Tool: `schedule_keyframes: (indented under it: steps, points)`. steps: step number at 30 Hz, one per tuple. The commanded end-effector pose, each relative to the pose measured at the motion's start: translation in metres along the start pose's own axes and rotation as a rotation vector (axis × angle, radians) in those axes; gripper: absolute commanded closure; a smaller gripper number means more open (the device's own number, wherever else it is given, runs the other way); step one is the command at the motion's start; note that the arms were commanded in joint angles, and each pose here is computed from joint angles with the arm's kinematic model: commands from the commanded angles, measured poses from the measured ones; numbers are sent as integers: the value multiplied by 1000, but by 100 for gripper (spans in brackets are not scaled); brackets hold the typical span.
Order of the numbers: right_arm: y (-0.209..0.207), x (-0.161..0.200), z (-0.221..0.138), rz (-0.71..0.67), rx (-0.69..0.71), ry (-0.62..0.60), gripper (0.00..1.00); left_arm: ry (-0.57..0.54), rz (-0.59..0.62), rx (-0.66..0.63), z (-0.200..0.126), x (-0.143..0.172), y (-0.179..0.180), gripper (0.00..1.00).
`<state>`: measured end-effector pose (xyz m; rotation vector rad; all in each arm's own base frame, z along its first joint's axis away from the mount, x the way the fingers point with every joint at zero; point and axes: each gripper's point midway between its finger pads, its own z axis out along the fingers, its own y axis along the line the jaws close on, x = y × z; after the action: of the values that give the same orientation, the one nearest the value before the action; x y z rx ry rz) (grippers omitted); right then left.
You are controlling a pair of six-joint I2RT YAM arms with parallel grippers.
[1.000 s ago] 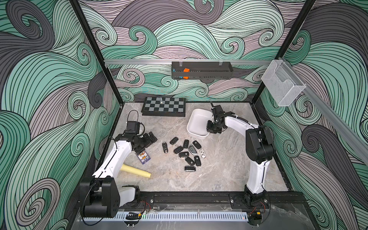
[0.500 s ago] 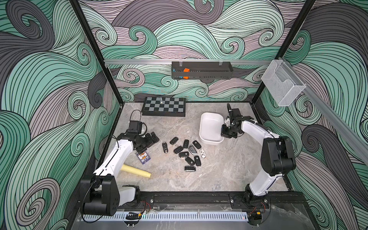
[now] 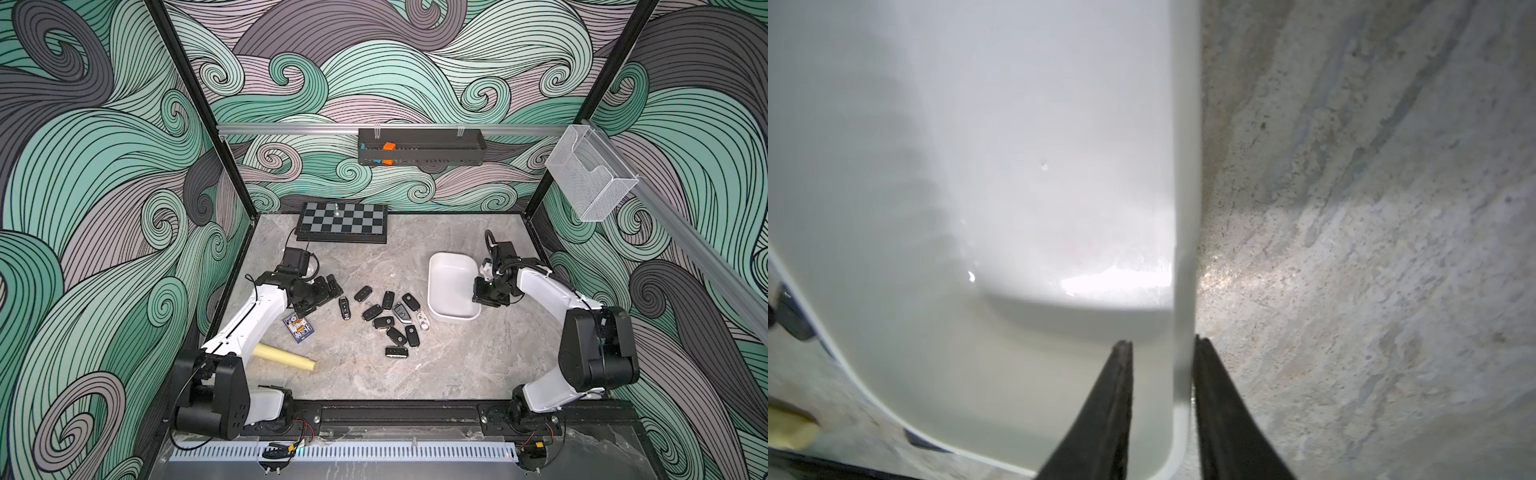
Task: Place the car key into the storage box
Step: Move the storage box to the center of the board, then pick up the car key from the center of the board.
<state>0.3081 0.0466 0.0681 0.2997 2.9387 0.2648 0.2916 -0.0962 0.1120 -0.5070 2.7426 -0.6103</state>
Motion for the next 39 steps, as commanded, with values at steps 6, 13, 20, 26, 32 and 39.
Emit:
schedule_keyframes:
  steps: [6,13,20,26,32,39]
  points:
    - [28,6,-55,-39,-115,-99,47,-1,52,-1,1,-6,-11,1]
    - [82,55,-70,-170,-191,-75,45,26,57,12,7,0,-12,1]
    - [119,98,-42,-308,-194,2,45,52,64,6,11,6,-8,1]
    - [131,116,-6,-385,-148,88,42,51,97,-5,7,6,-7,1]
    - [129,102,14,-410,-57,82,41,45,124,-14,4,5,-7,1]
    - [136,81,29,-450,9,57,41,49,133,-21,6,3,-7,1]
